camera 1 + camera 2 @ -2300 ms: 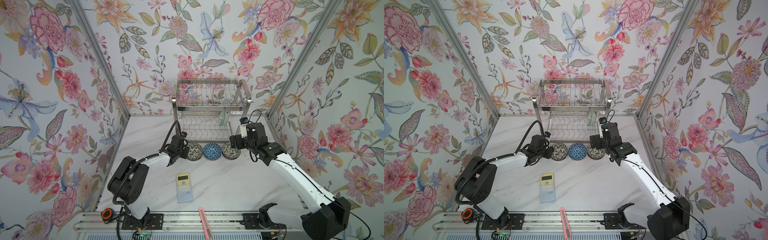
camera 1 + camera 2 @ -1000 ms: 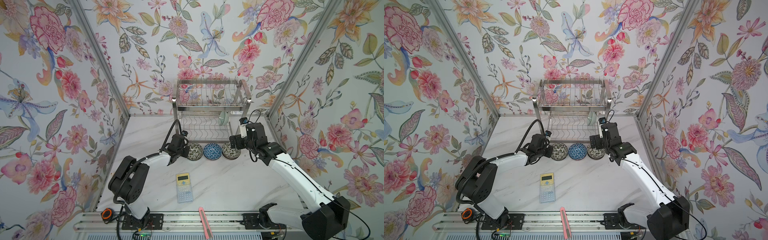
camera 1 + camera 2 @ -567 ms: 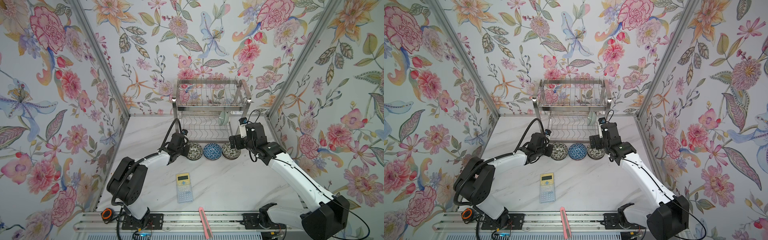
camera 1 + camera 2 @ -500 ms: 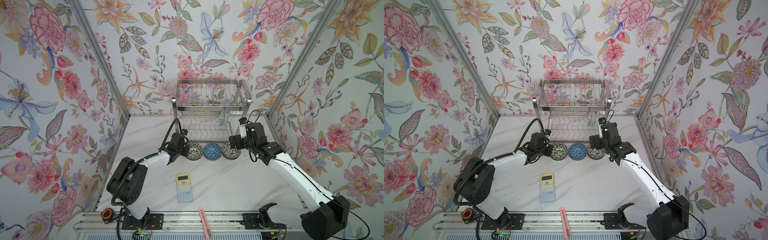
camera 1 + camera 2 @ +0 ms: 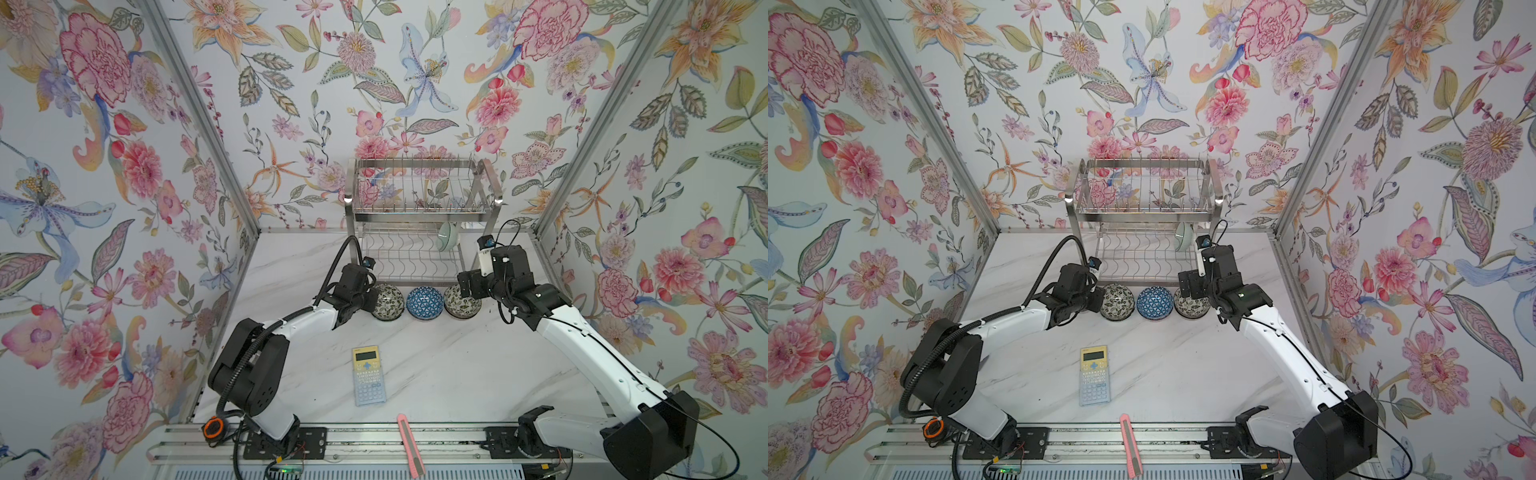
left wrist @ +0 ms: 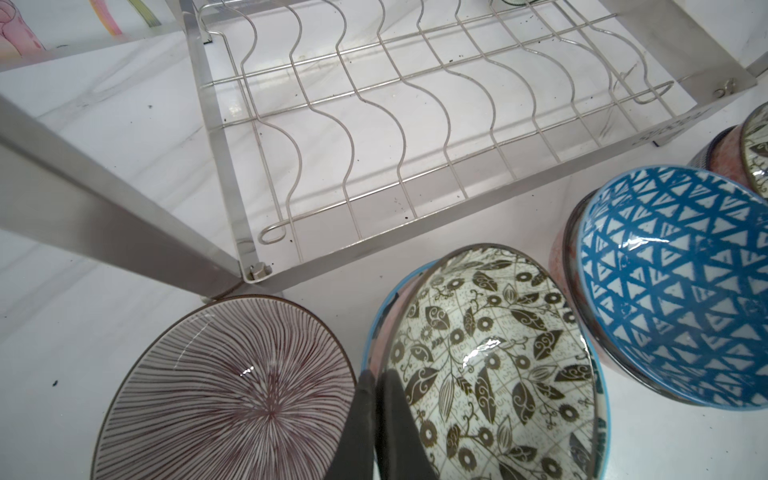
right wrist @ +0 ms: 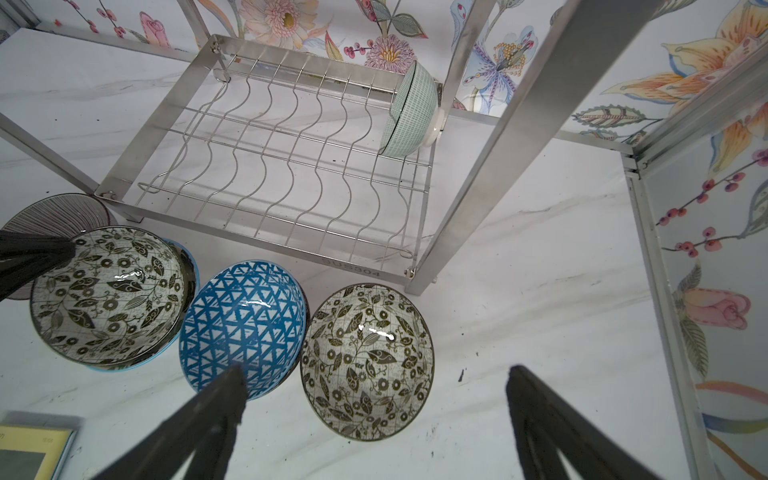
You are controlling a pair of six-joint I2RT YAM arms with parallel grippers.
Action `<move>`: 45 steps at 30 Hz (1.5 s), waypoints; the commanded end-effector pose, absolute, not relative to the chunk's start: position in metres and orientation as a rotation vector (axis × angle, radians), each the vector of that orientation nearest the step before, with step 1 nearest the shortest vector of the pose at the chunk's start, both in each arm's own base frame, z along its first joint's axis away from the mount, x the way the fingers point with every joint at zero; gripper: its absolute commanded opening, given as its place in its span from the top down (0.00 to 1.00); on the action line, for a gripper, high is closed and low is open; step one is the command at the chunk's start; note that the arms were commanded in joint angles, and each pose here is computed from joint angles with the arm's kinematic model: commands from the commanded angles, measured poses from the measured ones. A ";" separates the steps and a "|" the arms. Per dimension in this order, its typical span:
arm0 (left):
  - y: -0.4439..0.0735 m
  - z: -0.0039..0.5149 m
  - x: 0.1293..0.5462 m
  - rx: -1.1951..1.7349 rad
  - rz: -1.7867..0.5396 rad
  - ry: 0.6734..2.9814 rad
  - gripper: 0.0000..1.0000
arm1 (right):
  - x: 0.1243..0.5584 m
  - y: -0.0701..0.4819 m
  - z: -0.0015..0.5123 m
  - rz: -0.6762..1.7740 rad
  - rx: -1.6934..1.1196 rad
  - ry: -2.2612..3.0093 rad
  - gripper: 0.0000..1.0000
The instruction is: Load the bowls into the dish rack
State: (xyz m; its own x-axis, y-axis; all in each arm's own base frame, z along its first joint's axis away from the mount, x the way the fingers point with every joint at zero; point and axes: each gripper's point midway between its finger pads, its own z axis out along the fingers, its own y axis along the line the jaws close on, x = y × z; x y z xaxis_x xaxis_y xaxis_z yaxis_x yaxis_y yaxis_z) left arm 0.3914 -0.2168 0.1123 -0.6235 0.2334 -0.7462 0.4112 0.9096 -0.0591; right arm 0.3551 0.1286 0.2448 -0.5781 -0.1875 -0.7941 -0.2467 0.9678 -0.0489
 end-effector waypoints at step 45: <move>-0.211 0.111 0.398 0.442 -0.288 2.257 0.60 | 0.355 0.125 0.242 0.070 -0.305 2.213 0.01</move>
